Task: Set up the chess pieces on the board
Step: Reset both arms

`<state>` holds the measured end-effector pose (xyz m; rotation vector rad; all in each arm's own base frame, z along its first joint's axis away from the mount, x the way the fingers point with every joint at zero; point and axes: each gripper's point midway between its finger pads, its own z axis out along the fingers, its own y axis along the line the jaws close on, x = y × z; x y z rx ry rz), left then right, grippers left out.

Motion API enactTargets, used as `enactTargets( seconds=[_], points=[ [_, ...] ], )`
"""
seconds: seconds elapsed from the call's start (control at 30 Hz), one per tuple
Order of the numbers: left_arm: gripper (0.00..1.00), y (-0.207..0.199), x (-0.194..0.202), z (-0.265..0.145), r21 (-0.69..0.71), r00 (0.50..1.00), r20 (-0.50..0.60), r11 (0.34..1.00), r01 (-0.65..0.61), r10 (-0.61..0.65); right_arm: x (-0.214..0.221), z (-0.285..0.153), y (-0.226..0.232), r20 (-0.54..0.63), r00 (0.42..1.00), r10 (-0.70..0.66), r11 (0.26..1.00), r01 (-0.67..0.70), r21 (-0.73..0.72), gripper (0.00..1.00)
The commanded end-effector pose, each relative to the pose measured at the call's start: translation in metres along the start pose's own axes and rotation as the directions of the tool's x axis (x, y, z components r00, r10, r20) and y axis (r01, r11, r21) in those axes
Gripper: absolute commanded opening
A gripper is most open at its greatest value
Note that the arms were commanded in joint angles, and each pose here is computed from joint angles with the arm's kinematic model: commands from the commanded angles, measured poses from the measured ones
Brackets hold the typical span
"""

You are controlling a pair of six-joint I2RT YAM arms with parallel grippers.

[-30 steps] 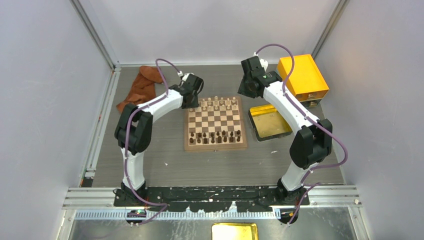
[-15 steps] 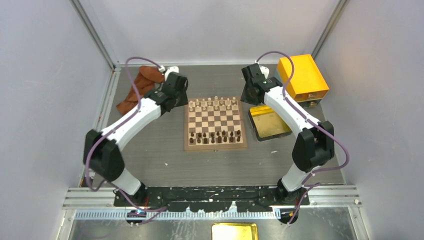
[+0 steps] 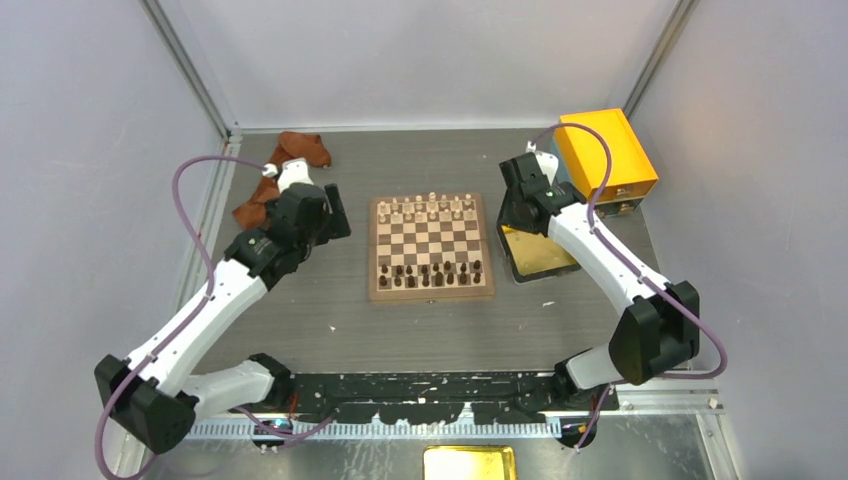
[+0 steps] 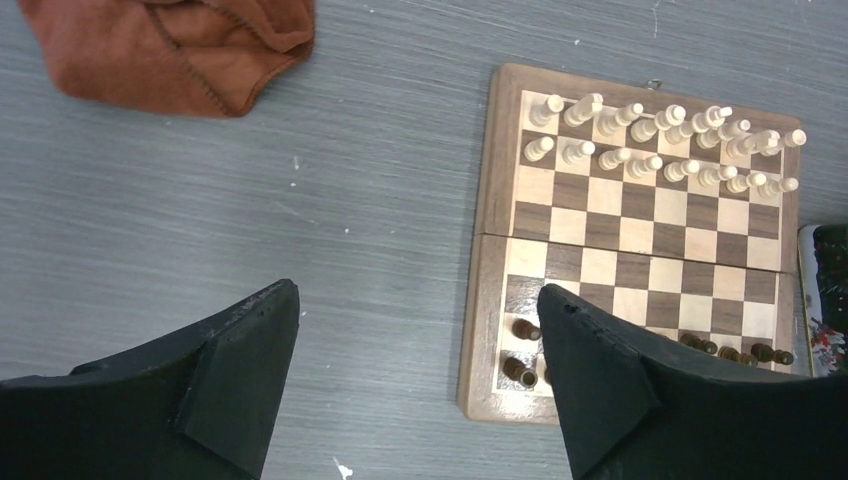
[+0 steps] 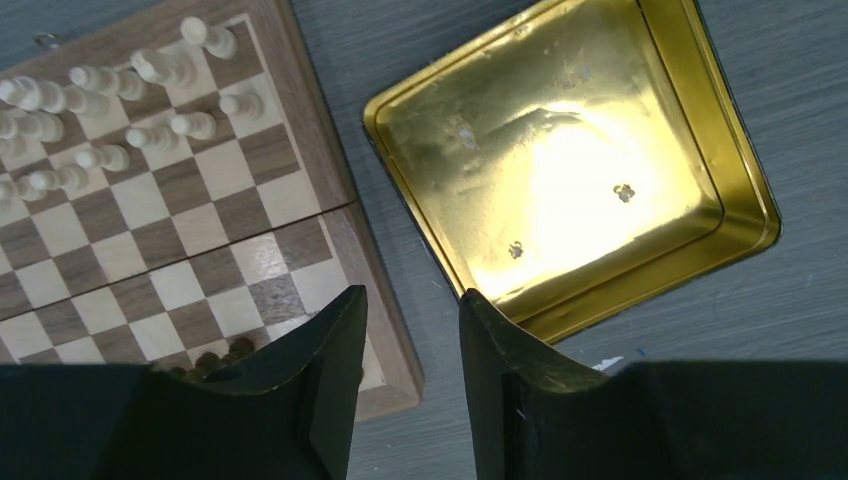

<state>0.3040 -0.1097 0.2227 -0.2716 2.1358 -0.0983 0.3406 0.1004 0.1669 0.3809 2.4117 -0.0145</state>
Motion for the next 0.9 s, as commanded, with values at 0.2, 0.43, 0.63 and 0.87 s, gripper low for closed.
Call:
enactTargets(
  seconds=[0.2,0.43,0.63,0.87],
  points=[
    [1.00,0.031,-0.003,-0.018,-0.059,0.995,0.100,0.998,0.000,0.006,0.001,-0.005,-0.023,0.128,0.992,0.004,1.000,-0.006,0.013,0.61],
    [1.00,0.044,-0.008,-0.011,-0.105,0.980,0.190,0.994,-0.042,0.061,-0.030,-0.013,-0.038,0.297,0.955,-0.013,0.997,-0.012,0.082,0.81],
    [1.00,0.055,0.000,-0.003,-0.162,0.978,0.189,0.985,-0.062,0.092,-0.043,-0.019,-0.055,0.355,0.934,-0.035,0.985,-0.028,0.172,0.90],
    [1.00,0.056,0.007,0.003,-0.172,0.979,0.175,0.983,-0.072,0.102,-0.042,-0.020,-0.059,0.377,0.926,-0.011,0.984,-0.058,0.171,0.95]
  ],
)
